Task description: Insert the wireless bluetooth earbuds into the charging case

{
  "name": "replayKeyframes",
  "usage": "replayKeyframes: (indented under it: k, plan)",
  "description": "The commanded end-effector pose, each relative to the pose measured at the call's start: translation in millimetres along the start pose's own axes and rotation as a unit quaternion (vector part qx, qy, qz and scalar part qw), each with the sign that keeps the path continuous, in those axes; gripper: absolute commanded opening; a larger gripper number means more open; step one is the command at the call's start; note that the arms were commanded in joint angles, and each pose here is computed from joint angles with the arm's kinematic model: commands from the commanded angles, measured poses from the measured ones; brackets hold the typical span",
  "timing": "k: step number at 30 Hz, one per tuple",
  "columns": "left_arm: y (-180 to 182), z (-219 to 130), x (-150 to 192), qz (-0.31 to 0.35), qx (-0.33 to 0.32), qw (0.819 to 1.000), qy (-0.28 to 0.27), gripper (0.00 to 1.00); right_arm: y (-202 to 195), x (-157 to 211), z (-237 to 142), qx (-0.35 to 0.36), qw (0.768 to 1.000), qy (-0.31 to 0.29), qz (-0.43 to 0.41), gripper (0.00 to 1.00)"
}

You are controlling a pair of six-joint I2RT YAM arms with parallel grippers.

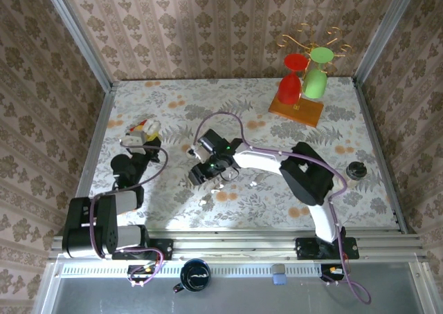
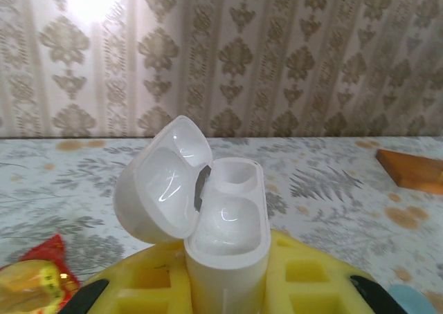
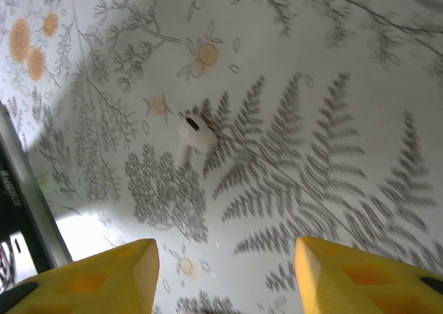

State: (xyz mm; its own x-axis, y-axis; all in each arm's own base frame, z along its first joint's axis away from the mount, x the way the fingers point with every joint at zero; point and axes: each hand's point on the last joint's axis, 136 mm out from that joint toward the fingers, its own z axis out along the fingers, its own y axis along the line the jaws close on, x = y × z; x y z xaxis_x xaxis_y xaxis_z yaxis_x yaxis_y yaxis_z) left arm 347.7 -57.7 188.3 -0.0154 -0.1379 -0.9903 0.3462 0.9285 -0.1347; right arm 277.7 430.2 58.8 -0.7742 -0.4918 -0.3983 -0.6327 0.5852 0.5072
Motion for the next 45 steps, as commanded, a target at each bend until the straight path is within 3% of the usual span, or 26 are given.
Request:
replayKeyframes:
  k: [1, 8, 15, 39, 45]
  plan:
    - [16.8, -7.4, 1.0, 0.006, -0.050, 0.999, 0.004, 0.00, 18.7, -5.8, 16.5, -0.062, 0.998, 0.026, 0.001, 0.55]
    - [19.6, -11.1, 0.6, 0.014, -0.059, 0.998, 0.008, 0.00, 23.2, -18.7, 46.2, -0.105, 0.993, 0.055, 0.002, 0.55]
    - [20.3, -10.1, 0.4, 0.012, -0.059, 0.998, 0.010, 0.00, 19.6, -7.3, 61.7, -0.125, 0.988, 0.092, 0.002, 0.54]
    - [20.8, -10.6, 0.4, 0.007, -0.054, 0.998, 0.008, 0.00, 30.1, 12.5, 49.6, -0.132, 0.985, 0.106, -0.020, 0.34]
    - [21.3, -10.5, 0.5, 0.006, -0.054, 0.998, 0.008, 0.00, 26.6, 18.7, 49.7, -0.120, 0.986, 0.110, -0.028, 0.35]
